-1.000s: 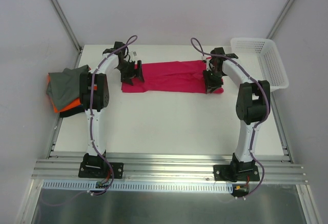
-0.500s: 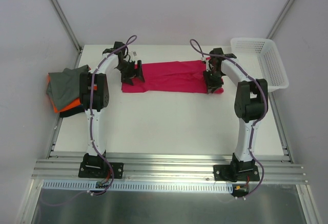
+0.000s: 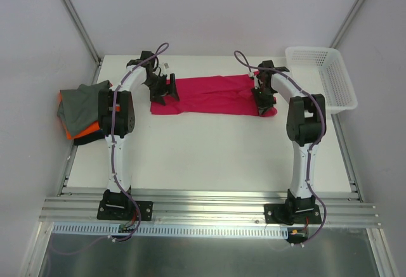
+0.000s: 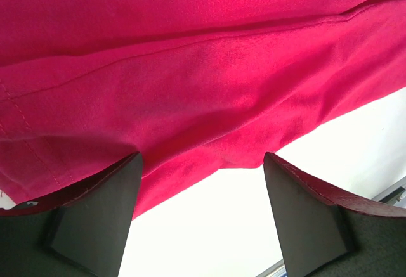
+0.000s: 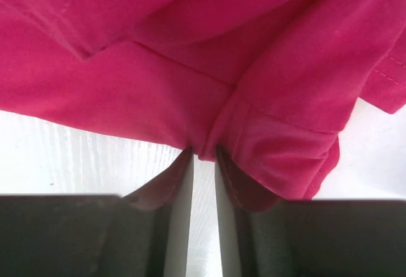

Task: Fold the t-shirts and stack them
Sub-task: Fold the other side of the tshirt into a rectangle

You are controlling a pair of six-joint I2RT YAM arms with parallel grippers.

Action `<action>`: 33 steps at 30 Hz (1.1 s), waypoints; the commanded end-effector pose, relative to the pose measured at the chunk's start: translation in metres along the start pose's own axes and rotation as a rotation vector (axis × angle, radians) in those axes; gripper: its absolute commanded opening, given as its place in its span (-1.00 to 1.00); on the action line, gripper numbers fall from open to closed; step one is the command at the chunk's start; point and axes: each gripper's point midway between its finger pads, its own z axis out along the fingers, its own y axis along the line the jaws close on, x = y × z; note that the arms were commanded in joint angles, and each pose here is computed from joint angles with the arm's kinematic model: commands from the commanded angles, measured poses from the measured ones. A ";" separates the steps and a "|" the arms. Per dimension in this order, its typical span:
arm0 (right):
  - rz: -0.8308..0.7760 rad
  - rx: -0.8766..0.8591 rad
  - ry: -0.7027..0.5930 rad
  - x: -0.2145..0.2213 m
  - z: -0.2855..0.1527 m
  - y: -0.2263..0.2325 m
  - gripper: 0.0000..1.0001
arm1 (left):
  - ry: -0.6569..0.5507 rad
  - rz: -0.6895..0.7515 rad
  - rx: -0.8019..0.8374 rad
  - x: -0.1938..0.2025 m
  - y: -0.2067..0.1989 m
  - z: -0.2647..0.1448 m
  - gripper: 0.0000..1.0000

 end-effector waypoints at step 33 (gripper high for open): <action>0.050 0.114 -0.087 -0.004 -0.040 -0.047 -0.99 | 0.041 -0.065 -0.021 0.016 0.007 0.002 0.53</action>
